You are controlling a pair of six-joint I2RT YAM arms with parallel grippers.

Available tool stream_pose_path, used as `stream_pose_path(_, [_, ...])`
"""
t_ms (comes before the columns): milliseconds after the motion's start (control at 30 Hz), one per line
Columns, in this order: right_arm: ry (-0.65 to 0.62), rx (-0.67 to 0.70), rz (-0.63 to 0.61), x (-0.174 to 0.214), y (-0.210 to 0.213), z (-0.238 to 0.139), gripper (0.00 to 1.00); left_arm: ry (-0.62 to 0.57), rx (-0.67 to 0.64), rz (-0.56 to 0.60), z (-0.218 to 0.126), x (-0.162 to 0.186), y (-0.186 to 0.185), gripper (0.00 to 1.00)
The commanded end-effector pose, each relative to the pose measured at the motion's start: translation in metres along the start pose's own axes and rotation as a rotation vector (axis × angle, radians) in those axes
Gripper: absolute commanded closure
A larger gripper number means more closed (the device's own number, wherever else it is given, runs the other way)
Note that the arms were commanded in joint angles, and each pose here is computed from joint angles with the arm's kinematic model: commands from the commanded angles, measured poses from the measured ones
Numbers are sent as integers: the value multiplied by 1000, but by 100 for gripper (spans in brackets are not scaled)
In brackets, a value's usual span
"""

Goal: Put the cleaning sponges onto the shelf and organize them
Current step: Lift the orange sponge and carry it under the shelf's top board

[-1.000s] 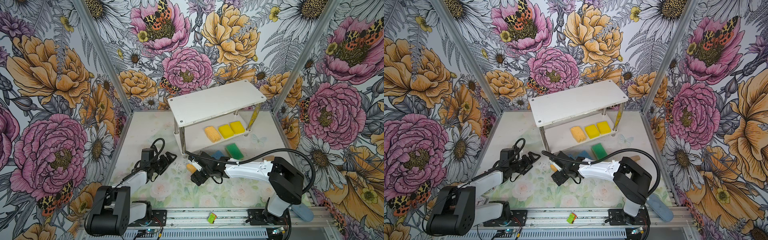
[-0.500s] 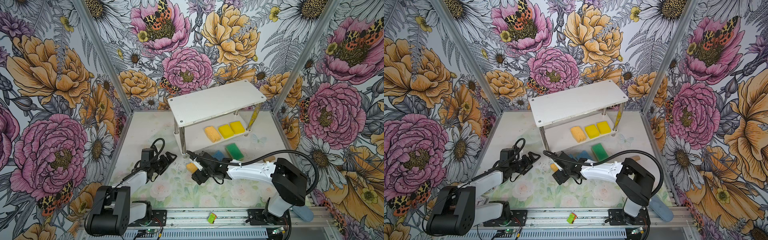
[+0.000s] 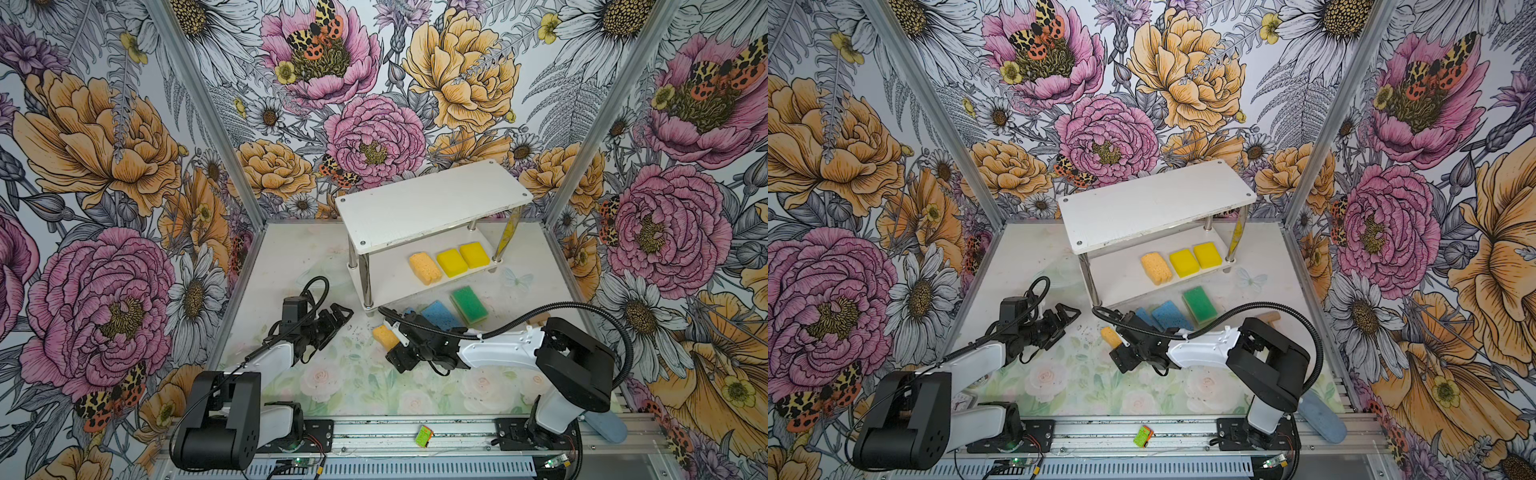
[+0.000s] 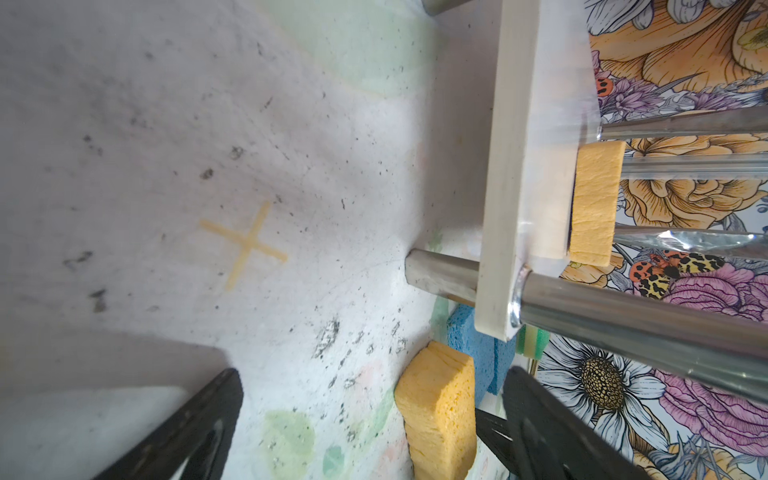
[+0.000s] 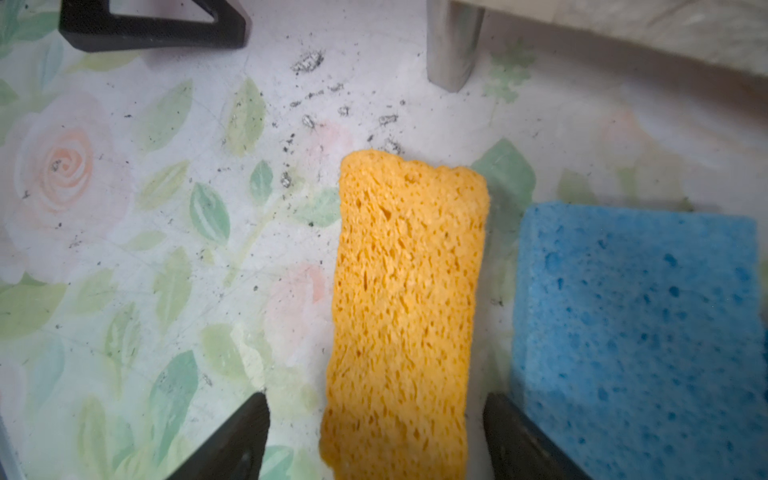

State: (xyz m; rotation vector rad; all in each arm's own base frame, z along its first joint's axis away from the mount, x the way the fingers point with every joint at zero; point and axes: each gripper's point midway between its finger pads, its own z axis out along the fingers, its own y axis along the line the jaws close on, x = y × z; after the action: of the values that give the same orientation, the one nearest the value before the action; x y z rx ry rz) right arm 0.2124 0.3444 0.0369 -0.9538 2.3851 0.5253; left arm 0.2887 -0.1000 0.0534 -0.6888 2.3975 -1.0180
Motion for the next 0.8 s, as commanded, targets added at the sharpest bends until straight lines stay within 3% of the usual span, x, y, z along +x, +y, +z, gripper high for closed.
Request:
stream_pose_path(0, [-102,-7,31,-17,1,-2,17,-8,16,22,0,-4,-2,1])
stream_pose_path(433, [-103,0,50,-9,-2,12,21,-5,9,15,2,-4,0,1])
stream_pose_path(767, [-82,12,52,-3,-4,17,38,0,8,15,3,-3,0,1])
